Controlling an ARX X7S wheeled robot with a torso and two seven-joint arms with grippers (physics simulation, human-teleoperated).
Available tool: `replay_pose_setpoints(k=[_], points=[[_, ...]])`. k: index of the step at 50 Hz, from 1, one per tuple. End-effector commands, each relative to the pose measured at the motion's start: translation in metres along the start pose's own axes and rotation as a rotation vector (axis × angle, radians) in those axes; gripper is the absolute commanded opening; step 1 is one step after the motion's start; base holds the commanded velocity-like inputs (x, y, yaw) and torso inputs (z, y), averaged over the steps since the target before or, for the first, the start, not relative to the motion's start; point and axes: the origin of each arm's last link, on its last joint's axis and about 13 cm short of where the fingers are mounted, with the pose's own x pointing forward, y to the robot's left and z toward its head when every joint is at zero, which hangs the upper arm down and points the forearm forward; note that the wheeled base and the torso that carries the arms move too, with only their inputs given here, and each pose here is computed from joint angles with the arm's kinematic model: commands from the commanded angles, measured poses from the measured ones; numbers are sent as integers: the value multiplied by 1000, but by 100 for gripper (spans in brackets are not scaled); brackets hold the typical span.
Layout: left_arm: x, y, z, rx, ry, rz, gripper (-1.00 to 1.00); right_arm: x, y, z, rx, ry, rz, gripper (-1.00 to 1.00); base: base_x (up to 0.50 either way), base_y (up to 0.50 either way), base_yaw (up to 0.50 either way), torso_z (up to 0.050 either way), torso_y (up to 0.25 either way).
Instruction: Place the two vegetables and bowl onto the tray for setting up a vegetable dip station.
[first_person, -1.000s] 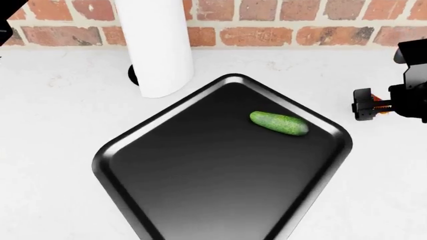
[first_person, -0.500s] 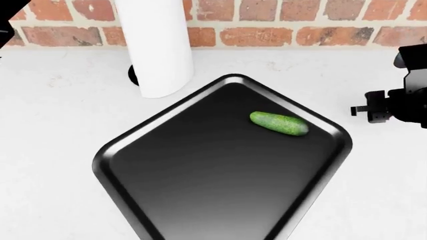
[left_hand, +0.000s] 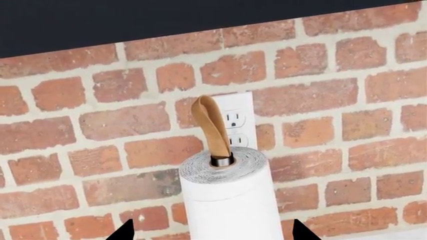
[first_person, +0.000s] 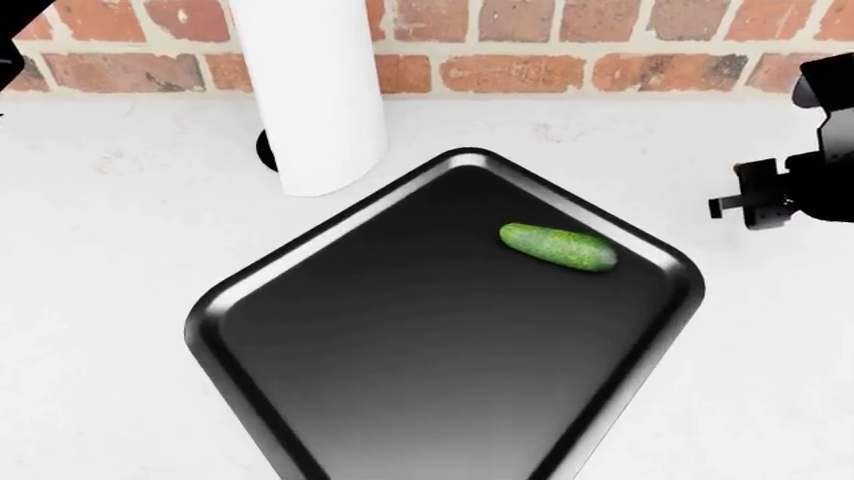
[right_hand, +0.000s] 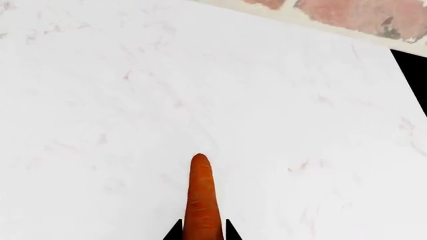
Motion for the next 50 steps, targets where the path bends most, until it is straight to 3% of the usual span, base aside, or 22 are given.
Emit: replay_pose_setpoints(k=[1,8,23,50], points=[[0,0,0,2,0,1,100,-31,5,22,-84,-74,21,-100,0,0,0,0,0],[0,0,0,2,1,2,100,-49,12,33,-92,-108,52,-100,0,0,0,0,0],[0,1,-1,1,1,4,100,-73,53,54,-122,-150,221,-100,0,0,0,0,0],[0,2,0,0,-3,3,100,-65,118,66,-263,-151,396,-100,0,0,0,0,0]])
